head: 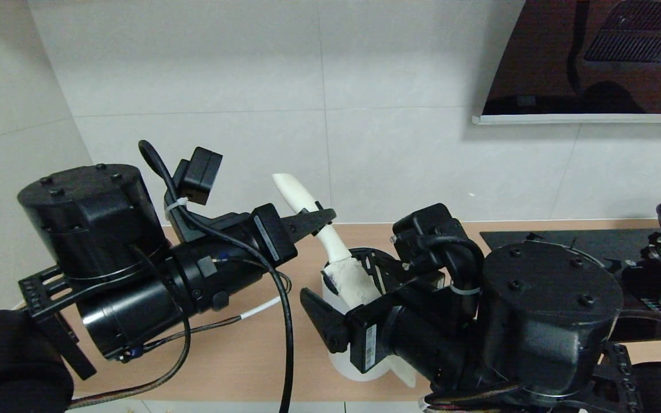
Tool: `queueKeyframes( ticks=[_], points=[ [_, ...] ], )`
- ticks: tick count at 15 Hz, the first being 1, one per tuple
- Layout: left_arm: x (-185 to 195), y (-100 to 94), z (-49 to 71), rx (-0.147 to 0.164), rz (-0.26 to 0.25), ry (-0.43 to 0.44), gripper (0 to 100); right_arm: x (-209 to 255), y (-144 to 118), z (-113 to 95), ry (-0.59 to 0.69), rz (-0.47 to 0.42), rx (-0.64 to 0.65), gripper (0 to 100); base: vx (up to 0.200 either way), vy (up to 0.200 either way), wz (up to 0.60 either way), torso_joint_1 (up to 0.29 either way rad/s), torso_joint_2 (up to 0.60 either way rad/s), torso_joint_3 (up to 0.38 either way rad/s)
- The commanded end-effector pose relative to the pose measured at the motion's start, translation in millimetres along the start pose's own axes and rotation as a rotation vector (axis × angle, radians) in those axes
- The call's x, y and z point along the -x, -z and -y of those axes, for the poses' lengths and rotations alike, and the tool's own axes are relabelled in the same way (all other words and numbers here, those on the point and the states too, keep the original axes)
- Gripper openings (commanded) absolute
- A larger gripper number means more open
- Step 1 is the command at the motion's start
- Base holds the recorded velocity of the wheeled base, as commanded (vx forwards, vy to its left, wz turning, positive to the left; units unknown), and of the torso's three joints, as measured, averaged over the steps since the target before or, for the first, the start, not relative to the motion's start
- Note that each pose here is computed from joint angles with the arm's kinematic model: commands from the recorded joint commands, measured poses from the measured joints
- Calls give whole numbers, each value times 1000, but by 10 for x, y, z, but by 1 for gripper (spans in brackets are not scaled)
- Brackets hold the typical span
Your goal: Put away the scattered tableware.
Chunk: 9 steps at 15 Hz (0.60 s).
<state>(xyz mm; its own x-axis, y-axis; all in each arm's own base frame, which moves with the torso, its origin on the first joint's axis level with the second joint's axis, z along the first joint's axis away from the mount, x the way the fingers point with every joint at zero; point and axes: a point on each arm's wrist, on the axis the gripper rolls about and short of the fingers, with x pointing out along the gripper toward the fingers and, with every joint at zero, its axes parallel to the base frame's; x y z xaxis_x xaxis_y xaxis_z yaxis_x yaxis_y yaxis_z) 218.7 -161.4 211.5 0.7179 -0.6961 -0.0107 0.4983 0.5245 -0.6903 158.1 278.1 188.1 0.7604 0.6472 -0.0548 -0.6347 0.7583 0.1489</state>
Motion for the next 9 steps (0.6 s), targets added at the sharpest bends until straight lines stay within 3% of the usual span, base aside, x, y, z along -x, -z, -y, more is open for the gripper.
queueKeyframes(
  ticks=[1, 2, 3, 5, 7, 9],
  points=[
    [27, -63, 64, -5, 28, 12, 0, 53, -39, 13, -1, 9, -3, 100, 0, 0, 0, 0, 0, 0],
    [28, -71, 71, -6, 33, 12, 0, 71, -57, 28, 1, 14, -3, 100, 0, 0, 0, 0, 0, 0],
    [40, -101, 98, -26, 45, 8, 0, 144, -173, 87, 11, 47, -13, 100, 0, 0, 0, 0, 0, 0],
    [62, -265, 215, -115, 107, -60, 0, 234, -401, 338, 76, 112, -25, 100, 0, 0, 0, 0, 0, 0],
    [26, -530, 406, -204, 214, -196, 0, 276, -551, 650, 181, 143, -15, 100, 0, 0, 0, 0, 0, 0],
    [-28, -647, 477, -287, 263, -279, 0, 328, -614, 920, 280, 151, -6, 100, 0, 0, 0, 0, 0, 0]
  ],
)
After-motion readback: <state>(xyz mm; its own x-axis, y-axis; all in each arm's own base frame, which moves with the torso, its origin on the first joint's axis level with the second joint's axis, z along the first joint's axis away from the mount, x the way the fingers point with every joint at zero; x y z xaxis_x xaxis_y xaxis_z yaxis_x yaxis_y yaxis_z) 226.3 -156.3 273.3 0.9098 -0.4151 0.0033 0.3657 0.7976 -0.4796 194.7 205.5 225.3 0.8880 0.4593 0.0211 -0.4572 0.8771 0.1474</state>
